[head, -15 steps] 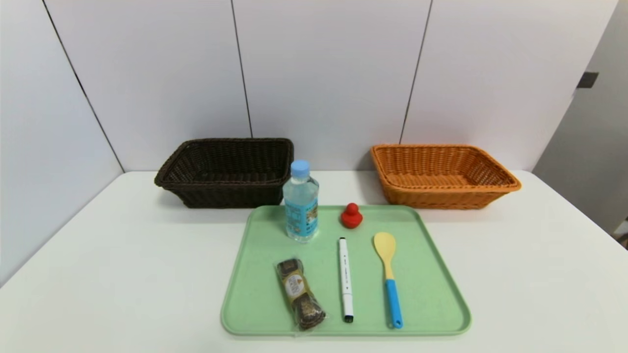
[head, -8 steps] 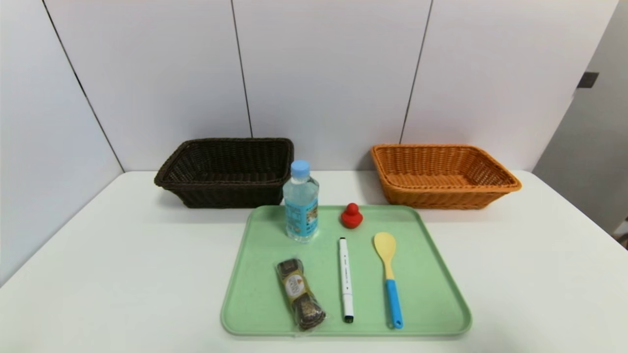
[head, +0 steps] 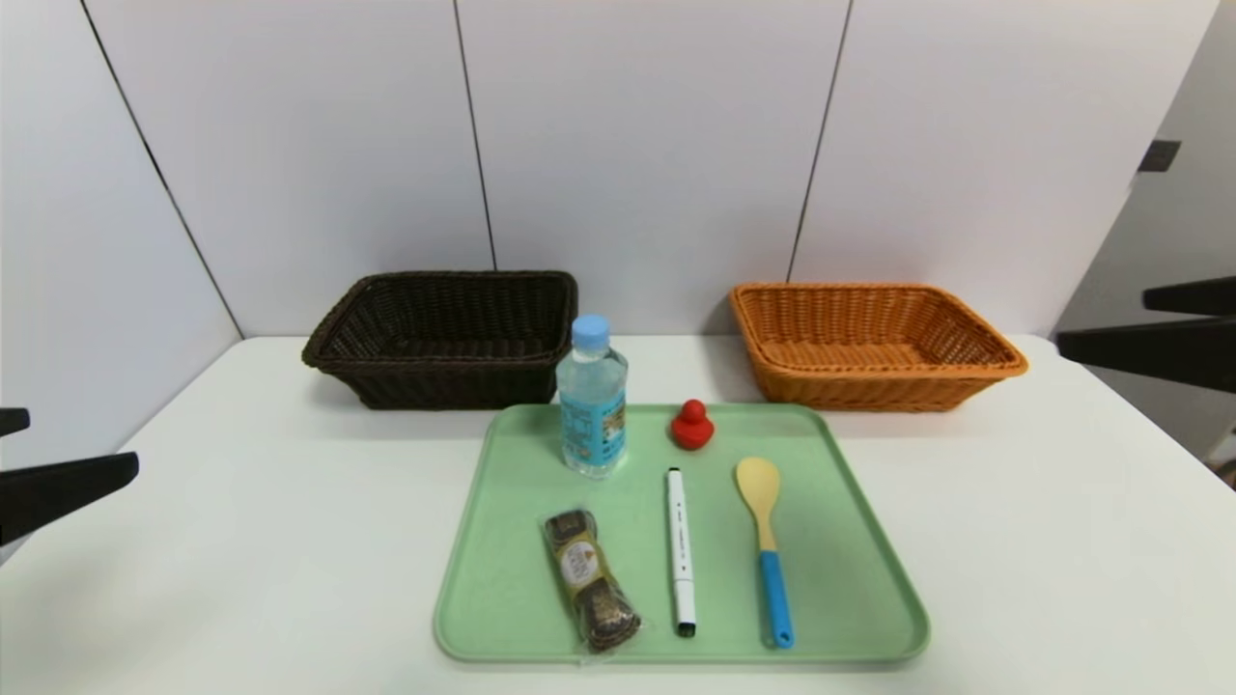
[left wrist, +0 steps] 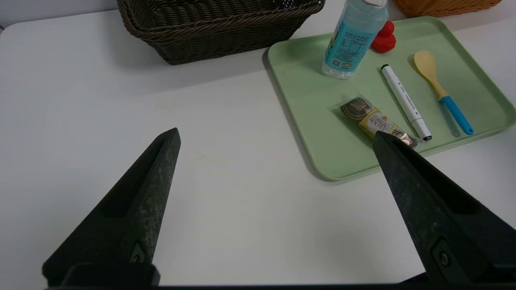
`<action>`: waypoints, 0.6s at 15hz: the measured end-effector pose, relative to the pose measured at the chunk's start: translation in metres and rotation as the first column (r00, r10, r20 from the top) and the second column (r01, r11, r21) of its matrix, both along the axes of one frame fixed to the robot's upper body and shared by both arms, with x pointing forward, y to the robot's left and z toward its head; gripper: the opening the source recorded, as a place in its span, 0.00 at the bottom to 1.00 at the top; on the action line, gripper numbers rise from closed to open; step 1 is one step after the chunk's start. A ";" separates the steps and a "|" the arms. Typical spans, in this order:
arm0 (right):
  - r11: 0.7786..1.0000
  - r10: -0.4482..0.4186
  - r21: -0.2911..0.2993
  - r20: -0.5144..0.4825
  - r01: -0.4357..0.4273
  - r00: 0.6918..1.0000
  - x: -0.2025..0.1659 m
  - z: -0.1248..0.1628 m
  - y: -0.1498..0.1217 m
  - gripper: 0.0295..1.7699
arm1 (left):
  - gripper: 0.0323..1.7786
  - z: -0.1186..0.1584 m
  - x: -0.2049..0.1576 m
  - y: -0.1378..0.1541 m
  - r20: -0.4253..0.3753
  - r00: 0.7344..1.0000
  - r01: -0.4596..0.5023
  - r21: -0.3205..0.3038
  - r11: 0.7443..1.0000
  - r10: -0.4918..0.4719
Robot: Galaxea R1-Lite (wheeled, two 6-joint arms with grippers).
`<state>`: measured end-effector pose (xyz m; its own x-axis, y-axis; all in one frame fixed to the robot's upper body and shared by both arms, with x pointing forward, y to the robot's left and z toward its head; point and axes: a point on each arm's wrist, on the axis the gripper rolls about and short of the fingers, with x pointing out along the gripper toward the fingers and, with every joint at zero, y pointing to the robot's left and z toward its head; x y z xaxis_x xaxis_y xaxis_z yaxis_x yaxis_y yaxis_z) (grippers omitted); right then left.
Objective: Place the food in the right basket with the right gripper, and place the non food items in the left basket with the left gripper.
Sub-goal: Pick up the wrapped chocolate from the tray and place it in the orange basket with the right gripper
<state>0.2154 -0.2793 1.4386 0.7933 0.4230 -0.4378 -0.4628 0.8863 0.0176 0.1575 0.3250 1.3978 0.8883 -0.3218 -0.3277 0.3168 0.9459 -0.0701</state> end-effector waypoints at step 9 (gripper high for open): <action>0.999 0.045 0.005 -0.402 -0.046 0.915 0.089 -0.027 0.138 0.97 | 0.95 0.020 0.057 -0.011 -0.249 0.968 -0.035 -0.198 0.980 -0.016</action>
<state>0.3041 -0.1413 1.4119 0.5301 0.4519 -0.7175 -0.4572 0.8649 0.2070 0.2145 0.3141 1.4181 0.7901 -0.3953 -0.4685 0.2566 0.9074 -0.3329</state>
